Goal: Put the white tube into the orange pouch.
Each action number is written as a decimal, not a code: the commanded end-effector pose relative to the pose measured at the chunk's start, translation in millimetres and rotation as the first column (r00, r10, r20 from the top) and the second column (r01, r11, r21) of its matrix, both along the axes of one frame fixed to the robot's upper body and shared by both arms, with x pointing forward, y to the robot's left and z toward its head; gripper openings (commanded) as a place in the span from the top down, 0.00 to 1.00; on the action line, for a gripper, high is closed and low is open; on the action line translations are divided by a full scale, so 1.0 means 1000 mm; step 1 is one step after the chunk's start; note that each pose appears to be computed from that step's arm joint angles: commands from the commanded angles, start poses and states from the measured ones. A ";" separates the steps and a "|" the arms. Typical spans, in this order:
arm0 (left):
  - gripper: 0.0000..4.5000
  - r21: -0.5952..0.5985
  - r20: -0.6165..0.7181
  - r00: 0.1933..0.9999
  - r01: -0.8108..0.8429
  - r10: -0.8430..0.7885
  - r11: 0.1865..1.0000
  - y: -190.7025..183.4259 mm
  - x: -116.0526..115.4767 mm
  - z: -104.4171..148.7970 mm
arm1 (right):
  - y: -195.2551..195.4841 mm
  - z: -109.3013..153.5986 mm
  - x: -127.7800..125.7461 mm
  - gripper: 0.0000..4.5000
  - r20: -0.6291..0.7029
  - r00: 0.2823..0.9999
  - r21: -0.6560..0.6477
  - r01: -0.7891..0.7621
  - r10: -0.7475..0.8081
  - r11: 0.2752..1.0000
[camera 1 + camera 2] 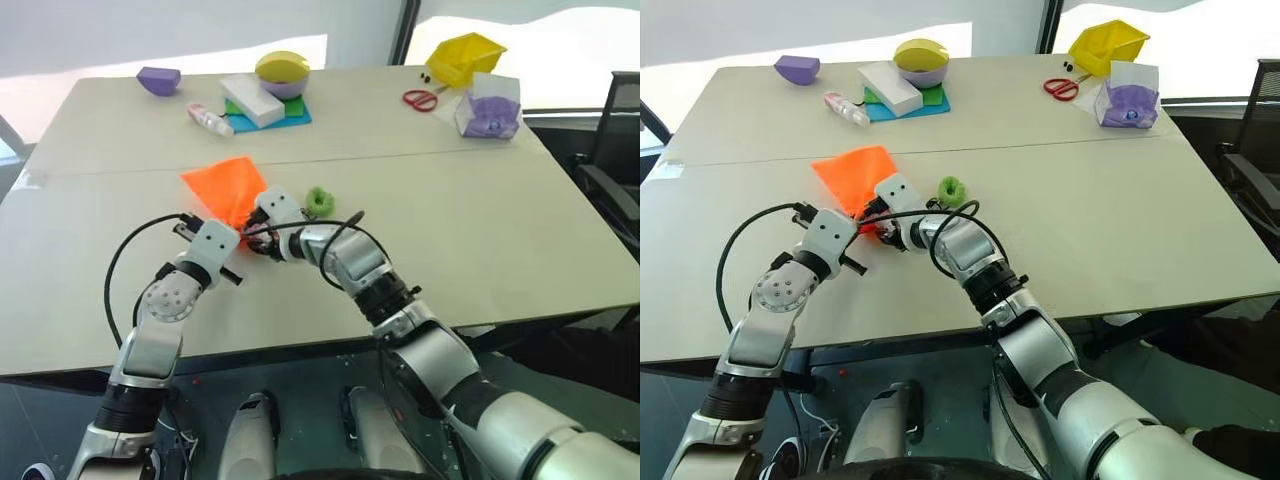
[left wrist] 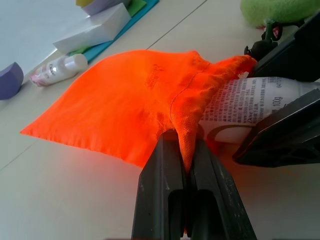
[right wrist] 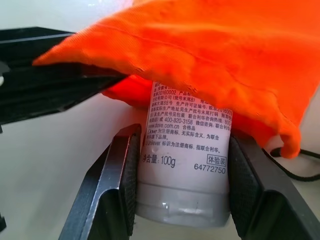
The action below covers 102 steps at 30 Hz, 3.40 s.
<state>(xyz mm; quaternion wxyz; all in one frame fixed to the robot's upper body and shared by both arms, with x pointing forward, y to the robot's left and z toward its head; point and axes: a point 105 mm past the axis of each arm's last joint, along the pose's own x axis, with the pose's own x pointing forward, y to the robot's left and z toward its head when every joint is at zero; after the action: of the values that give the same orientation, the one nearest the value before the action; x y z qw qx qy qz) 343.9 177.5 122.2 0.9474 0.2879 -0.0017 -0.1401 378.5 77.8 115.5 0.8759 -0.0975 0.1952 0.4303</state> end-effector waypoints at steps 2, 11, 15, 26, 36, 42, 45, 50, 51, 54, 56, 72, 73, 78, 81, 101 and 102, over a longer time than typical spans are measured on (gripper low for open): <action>1.00 0.024 0.046 0.999 0.022 -0.023 0.999 -0.004 -0.003 0.011 | 0.014 0.019 0.005 0.61 0.040 0.999 0.063 -0.017 0.014 0.998; 1.00 0.013 0.021 0.999 0.047 -0.047 0.999 -0.008 -0.011 0.006 | 0.030 0.024 0.008 0.61 0.050 0.998 0.109 -0.029 0.023 0.994; 1.00 0.006 0.023 0.999 0.045 -0.045 0.999 -0.008 -0.011 0.007 | 0.036 0.032 0.008 0.61 0.055 0.998 0.172 -0.033 0.024 0.984; 1.00 0.004 0.024 0.999 0.038 -0.038 0.999 -0.008 -0.011 0.006 | 0.051 0.020 -0.014 0.50 0.025 0.987 0.201 -0.163 0.162 0.966; 1.00 0.004 0.019 0.999 0.031 -0.031 1.000 -0.006 -0.012 0.003 | 0.033 0.014 -0.029 0.00 0.041 0.963 0.119 -0.268 0.265 0.956; 1.00 0.006 0.014 1.000 0.025 -0.025 1.000 -0.003 -0.013 0.001 | 0.008 0.009 -0.054 0.00 0.050 0.941 0.079 -0.338 0.335 0.938; 1.00 0.010 0.010 0.999 0.030 -0.030 0.999 -0.004 -0.013 0.000 | -0.007 0.010 -0.053 0.00 0.082 0.947 0.048 -0.316 0.311 0.948; 1.00 0.012 0.008 1.000 0.030 -0.030 0.999 -0.003 -0.013 -0.001 | -0.033 0.014 -0.040 0.00 0.172 0.949 -0.029 -0.263 0.264 0.964; 1.00 0.014 0.006 1.000 0.030 -0.031 0.999 -0.003 -0.013 -0.001 | -0.037 0.015 -0.039 0.00 0.191 0.946 -0.044 -0.260 0.263 0.965; 1.00 0.014 0.003 1.000 0.029 -0.029 0.999 -0.001 -0.014 -0.002 | -0.049 0.035 -0.027 0.00 0.280 0.936 0.005 -0.223 0.213 0.975; 1.00 0.014 -0.002 1.000 0.027 -0.027 1.000 0.000 -0.015 -0.004 | -0.054 0.044 -0.017 0.00 0.318 0.932 0.021 -0.192 0.175 0.981; 1.00 0.010 -0.010 0.999 0.032 -0.032 0.999 -0.002 -0.016 -0.008 | -0.097 0.018 0.058 0.00 0.455 0.888 -0.178 0.159 -0.062 0.971; 1.00 0.010 -0.010 0.999 0.034 -0.034 0.999 -0.002 -0.016 -0.008 | -0.098 0.018 0.060 0.00 0.447 0.891 -0.176 0.167 -0.073 0.970; 1.00 0.009 -0.008 0.999 0.034 -0.034 0.999 -0.002 -0.015 -0.007 | -0.104 0.019 0.067 0.00 0.381 0.916 -0.130 0.188 -0.126 0.974; 1.00 0.008 -0.008 0.999 0.035 -0.035 0.999 -0.003 -0.015 -0.007 | -0.107 0.017 0.068 0.12 0.371 0.920 -0.141 0.192 -0.127 0.971; 1.00 -0.047 -0.058 0.986 0.153 -0.155 0.987 -0.016 -0.033 -0.008 | -0.137 0.013 0.009 0.99 0.276 0.959 -0.170 -0.015 0.062 0.985; 1.00 -0.048 -0.068 0.983 0.168 -0.171 0.985 -0.017 -0.035 -0.009 | -0.141 0.012 0.006 0.99 0.266 0.962 -0.170 -0.009 0.055 0.985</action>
<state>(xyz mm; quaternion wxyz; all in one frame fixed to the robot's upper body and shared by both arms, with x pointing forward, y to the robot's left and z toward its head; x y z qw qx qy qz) 315.0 167.5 111.7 0.9414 0.2674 0.0068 -0.2057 389.4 -65.8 111.9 0.8770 -0.2294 0.1280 0.4022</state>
